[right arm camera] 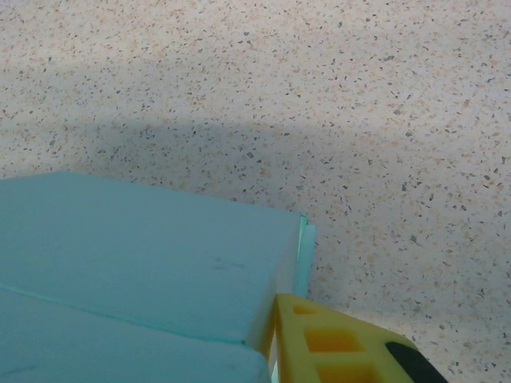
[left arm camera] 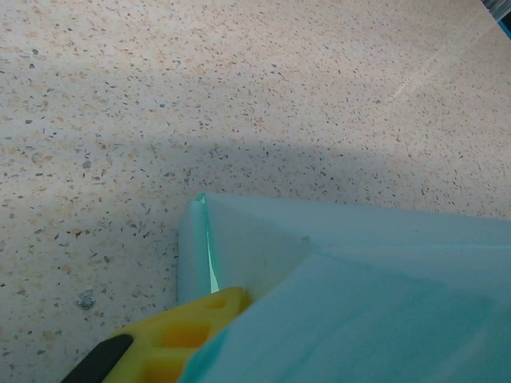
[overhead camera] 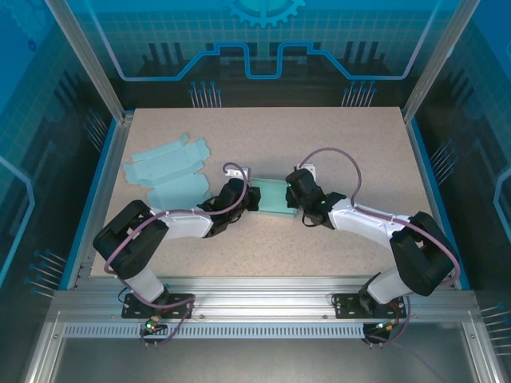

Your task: Fold the paper box

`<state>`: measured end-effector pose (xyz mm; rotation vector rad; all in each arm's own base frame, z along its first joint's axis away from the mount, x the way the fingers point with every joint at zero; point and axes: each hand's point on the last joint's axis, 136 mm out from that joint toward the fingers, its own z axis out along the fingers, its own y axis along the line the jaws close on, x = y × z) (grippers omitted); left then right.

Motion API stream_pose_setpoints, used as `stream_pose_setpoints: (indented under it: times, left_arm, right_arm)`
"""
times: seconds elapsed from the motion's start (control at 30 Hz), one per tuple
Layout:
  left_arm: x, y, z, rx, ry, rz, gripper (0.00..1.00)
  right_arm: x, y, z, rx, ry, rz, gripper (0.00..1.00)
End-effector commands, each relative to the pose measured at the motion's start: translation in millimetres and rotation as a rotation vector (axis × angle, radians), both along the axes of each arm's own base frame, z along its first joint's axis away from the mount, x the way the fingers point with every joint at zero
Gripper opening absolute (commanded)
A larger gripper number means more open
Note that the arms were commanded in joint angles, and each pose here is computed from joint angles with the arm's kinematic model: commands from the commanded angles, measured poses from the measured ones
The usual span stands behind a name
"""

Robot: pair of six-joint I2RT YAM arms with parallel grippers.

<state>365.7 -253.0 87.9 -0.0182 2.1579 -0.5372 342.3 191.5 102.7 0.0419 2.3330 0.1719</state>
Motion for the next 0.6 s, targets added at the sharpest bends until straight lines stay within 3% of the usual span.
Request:
stream_pose_setpoints:
  times: [0.0, 0.4, 0.57]
  left_arm:
    - [-8, -5, 4, -0.024, -0.021, -0.01, 0.19]
    - [-19, 3, -22, -0.005, 0.017, -0.002, 0.19]
    - [-25, 9, -29, 0.015, 0.024, -0.001, 0.28]
  right_arm:
    - [-9, 10, -11, 0.042, 0.021, 0.01, 0.17]
    - [-22, 3, -37, 0.026, 0.063, -0.012, 0.17]
    - [-28, -8, -46, -0.012, 0.08, -0.032, 0.17]
